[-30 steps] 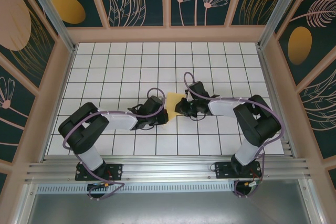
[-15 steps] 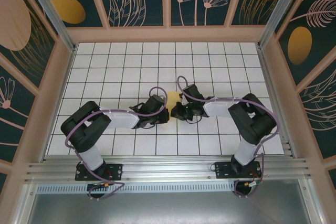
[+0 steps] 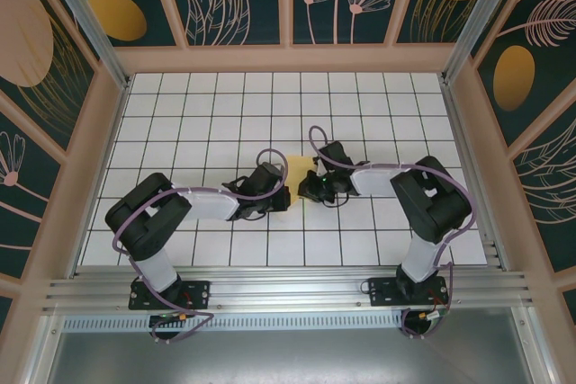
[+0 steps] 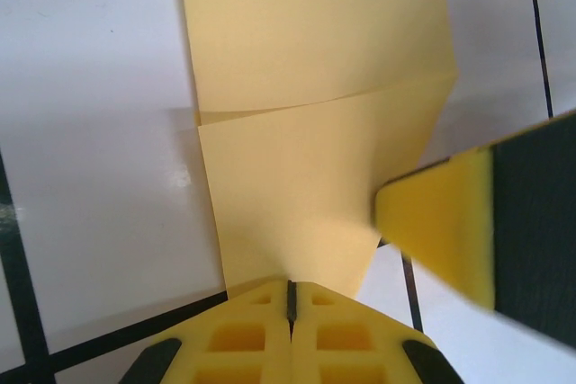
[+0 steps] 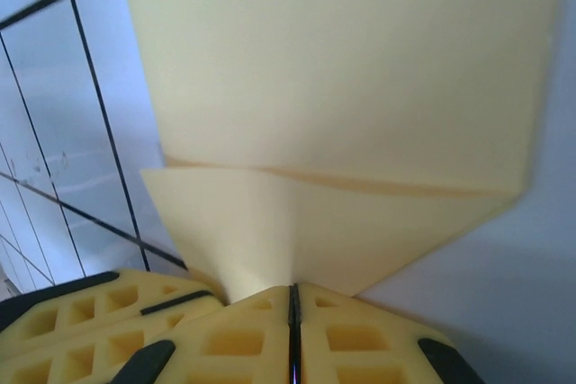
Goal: Fold a paper plane with a square sheet of paper (pick it up from the middle)
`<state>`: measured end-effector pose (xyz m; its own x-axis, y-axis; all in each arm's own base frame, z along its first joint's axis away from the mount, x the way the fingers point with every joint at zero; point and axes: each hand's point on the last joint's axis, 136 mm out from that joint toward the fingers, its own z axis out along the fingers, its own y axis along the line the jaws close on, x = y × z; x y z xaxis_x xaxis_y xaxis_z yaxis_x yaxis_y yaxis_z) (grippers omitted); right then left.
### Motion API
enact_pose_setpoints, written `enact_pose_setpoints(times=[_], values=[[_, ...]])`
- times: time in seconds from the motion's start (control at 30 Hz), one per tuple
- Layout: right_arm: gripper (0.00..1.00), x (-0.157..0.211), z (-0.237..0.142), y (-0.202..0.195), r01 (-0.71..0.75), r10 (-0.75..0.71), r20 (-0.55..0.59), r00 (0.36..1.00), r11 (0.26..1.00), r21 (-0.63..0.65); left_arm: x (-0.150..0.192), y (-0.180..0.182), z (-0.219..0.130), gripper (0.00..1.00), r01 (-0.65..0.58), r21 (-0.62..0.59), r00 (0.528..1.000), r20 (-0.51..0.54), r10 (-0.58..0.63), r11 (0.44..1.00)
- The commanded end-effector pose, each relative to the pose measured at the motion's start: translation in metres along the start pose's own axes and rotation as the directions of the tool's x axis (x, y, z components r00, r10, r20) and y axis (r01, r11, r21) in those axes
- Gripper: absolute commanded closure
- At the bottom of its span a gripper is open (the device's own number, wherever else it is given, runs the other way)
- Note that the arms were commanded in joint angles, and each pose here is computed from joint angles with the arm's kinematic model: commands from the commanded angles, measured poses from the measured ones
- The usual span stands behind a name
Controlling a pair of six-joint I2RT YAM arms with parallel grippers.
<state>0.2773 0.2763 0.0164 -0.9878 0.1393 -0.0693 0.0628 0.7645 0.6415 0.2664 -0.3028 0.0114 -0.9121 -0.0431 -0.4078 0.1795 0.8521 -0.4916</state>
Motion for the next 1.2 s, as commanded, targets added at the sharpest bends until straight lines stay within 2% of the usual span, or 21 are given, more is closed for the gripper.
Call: enact_pose_setpoints(times=[0.0, 0.43, 0.53, 0.67, 0.93, 1.17], values=[[0.89, -0.015, -0.004, -0.021, -0.023, 0.021, 0.039, 0.999, 0.998, 0.055, 0.053, 0.071, 0.006, 1.00, -0.027, -0.234, 0.989, -0.148, -0.008, 0.972], [0.88, -0.054, -0.025, -0.051, -0.072, 0.065, 0.094, 0.993, 0.995, 0.069, 0.054, 0.071, 0.007, 1.00, -0.040, -0.230, 0.987, -0.159, 0.003, 0.972], [0.88, -0.063, -0.037, -0.041, -0.057, 0.052, 0.123, 0.991, 0.997, 0.044, 0.054, 0.070, 0.007, 1.00, -0.038, -0.227, 0.987, -0.160, 0.001, 0.973], [0.87, -0.062, -0.047, -0.011, -0.014, 0.022, 0.139, 0.990, 0.998, -0.054, 0.051, 0.068, 0.007, 1.00, -0.037, -0.225, 0.988, -0.155, 0.002, 0.974], [0.89, -0.044, -0.019, 0.033, 0.044, -0.035, 0.088, 0.996, 0.993, -0.111, 0.048, 0.064, 0.006, 1.00, -0.037, -0.216, 0.988, -0.151, 0.004, 0.976], [0.90, -0.039, 0.011, 0.002, 0.006, -0.006, 0.039, 0.999, 1.000, -0.005, 0.047, 0.059, 0.007, 1.00, -0.046, -0.196, 0.988, -0.156, 0.015, 0.980]])
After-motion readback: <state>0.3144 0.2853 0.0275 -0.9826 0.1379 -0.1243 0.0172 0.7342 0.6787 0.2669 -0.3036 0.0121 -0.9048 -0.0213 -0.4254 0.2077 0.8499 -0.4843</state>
